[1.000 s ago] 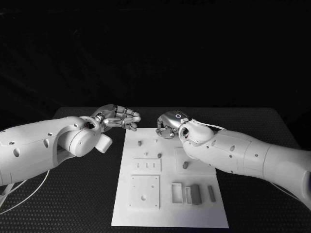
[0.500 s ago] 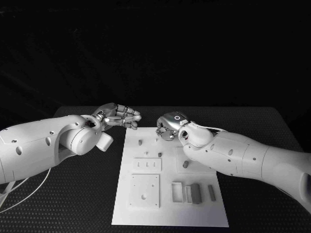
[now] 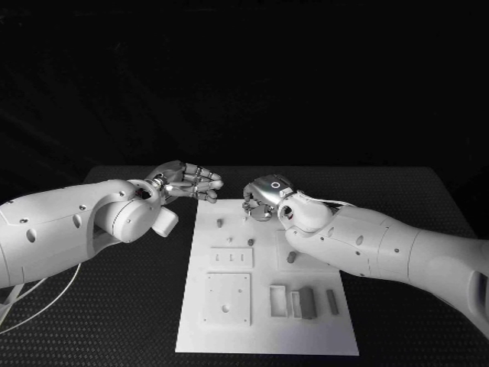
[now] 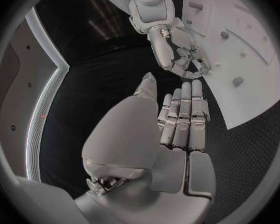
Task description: Assemble the parts on the task board
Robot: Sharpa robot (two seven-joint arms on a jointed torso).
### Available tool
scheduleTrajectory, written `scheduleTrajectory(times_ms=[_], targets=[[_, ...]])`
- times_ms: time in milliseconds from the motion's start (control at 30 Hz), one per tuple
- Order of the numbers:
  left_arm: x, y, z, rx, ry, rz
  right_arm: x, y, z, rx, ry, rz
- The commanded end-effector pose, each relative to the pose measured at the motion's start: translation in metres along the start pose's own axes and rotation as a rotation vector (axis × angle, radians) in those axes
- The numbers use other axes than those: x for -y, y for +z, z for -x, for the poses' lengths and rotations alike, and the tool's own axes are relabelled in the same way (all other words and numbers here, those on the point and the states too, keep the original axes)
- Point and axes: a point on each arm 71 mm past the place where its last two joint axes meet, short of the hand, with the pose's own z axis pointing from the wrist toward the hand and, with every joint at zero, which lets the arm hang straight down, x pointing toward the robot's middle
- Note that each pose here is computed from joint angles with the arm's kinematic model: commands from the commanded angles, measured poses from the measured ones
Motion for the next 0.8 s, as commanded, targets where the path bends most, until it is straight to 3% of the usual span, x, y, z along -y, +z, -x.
scheduleTrajectory(times_ms=[33, 800], targets=[[0.0011, 0.0006, -0.0016, -0.011, 0.002, -0.006, 0.0005, 0.0000, -0.0015, -0.016, -0.021, -0.001], [0.0006, 0.0015, 0.0010, -0.004, 0.004, -0.006, 0.0006, -0.0011, -0.0097, -0.049, -0.014, -0.012]])
